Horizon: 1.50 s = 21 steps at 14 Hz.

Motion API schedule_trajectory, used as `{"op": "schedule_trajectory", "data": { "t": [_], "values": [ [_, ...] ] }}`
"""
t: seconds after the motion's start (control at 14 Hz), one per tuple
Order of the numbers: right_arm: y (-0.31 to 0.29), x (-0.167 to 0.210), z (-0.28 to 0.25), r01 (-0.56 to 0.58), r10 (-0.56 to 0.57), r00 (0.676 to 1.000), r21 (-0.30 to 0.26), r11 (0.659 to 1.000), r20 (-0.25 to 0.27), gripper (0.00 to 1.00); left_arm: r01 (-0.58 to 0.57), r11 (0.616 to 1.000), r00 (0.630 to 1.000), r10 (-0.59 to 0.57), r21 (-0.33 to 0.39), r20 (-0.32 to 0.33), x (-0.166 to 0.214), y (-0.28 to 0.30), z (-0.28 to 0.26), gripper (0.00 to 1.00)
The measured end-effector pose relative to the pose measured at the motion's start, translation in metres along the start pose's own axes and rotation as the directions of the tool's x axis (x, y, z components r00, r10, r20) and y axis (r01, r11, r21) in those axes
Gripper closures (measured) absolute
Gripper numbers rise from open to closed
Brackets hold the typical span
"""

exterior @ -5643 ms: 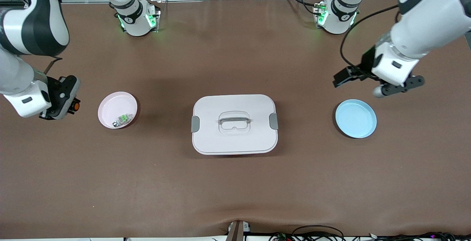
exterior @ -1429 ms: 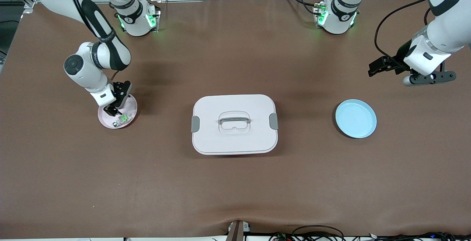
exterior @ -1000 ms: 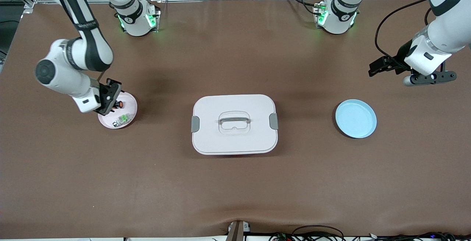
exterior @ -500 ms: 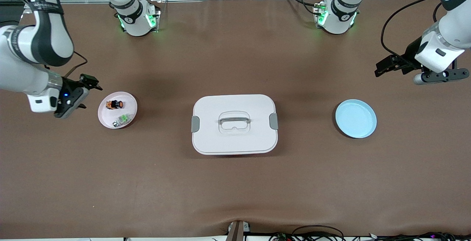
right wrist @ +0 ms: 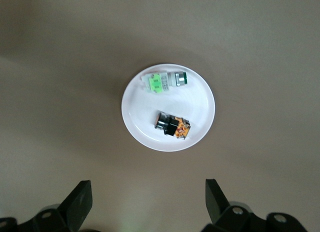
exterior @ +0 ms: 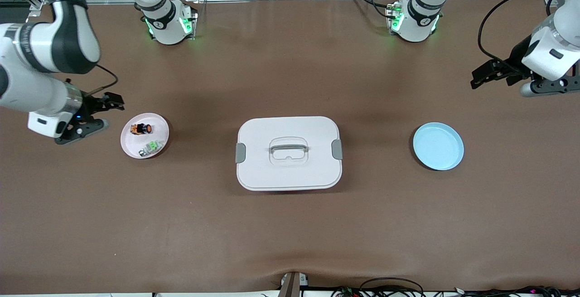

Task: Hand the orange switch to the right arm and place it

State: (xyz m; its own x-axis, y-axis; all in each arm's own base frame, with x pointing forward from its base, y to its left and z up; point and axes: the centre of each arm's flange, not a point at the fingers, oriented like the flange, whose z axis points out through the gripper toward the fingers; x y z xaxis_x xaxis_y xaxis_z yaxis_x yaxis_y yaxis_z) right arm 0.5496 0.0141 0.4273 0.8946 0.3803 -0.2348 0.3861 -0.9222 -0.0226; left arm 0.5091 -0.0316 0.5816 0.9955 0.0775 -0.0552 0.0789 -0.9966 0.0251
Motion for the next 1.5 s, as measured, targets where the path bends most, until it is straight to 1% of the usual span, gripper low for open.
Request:
{"op": "schedule_trajectory", "data": {
  "t": [0.07,0.21,0.36,0.43,0.5,0.64,0.86,1.0,1.07,1.14,1.29,1.36,1.43,1.5],
  "values": [
    [-0.008,0.004,-0.005,-0.023,0.023,1.0,-0.008,1.0,-0.006,0.0,-0.034,0.999,0.999,0.034,0.005,0.001,-0.002,0.0,-0.006,0.0],
    [0.002,0.0,-0.024,-0.091,0.09,0.996,-0.007,0.996,-0.015,0.0,-0.071,0.997,0.997,0.071,0.008,0.002,-0.005,-0.001,-0.018,0.0],
    [0.027,-0.014,-0.063,-0.177,0.177,0.984,0.0,0.984,-0.025,0.0,-0.072,0.997,0.997,0.072,0.008,-0.007,-0.006,-0.001,-0.029,0.0],
    [0.036,-0.021,-0.085,-0.221,0.221,0.974,0.001,0.975,-0.039,0.0,-0.069,0.998,0.998,0.069,0.008,-0.011,-0.007,0.0,-0.032,0.0],
    [0.042,-0.026,-0.106,-0.26,0.26,0.964,0.0,0.966,-0.064,0.0,-0.065,0.998,0.998,0.065,0.008,-0.015,-0.007,0.0,-0.034,0.0],
    [0.051,-0.036,-0.144,-0.305,0.303,0.945,-0.003,0.952,-0.123,0.0,-0.06,0.998,0.998,0.06,0.008,-0.024,-0.009,0.0,-0.039,0.0],
    [0.061,-0.057,-0.194,-0.339,0.332,0.926,-0.003,0.941,-0.179,0.0,-0.059,0.998,0.998,0.059,0.007,-0.035,-0.015,0.0,-0.046,0.0],
    [0.064,-0.062,-0.207,-0.348,0.341,0.918,0.001,0.938,-0.205,0.0,-0.057,0.998,0.998,0.057,0.007,-0.04,-0.016,-0.001,-0.05,0.0],
    [0.063,-0.061,-0.208,-0.347,0.342,0.917,0.014,0.938,-0.207,0.0,-0.056,0.998,0.997,0.057,0.006,-0.043,-0.017,-0.001,-0.051,0.0],
    [0.061,-0.06,-0.207,-0.347,0.347,0.915,0.039,0.937,-0.204,0.0,-0.057,0.998,0.997,0.057,0.006,-0.047,-0.017,-0.001,-0.053,0.0],
    [0.062,-0.06,-0.204,-0.348,0.365,0.909,0.118,0.93,-0.201,0.0,-0.056,0.998,0.997,0.056,0.005,-0.055,-0.017,-0.002,-0.057,0.0],
    [0.068,-0.063,-0.201,-0.352,0.382,0.904,0.172,0.92,-0.192,0.0,-0.055,0.998,0.997,0.055,0.005,-0.055,-0.016,-0.002,-0.058,0.0],
    [0.076,-0.069,-0.198,-0.36,0.397,0.901,0.21,0.909,-0.176,0.0,-0.054,0.999,0.997,0.054,0.005,-0.054,-0.016,-0.003,-0.057,0.0],
    [0.082,-0.074,-0.196,-0.367,0.407,0.899,0.23,0.901,-0.162,0.0,-0.054,0.999,0.997,0.054,0.005,-0.05,-0.016,-0.003,-0.056,0.0]
  ]
}}
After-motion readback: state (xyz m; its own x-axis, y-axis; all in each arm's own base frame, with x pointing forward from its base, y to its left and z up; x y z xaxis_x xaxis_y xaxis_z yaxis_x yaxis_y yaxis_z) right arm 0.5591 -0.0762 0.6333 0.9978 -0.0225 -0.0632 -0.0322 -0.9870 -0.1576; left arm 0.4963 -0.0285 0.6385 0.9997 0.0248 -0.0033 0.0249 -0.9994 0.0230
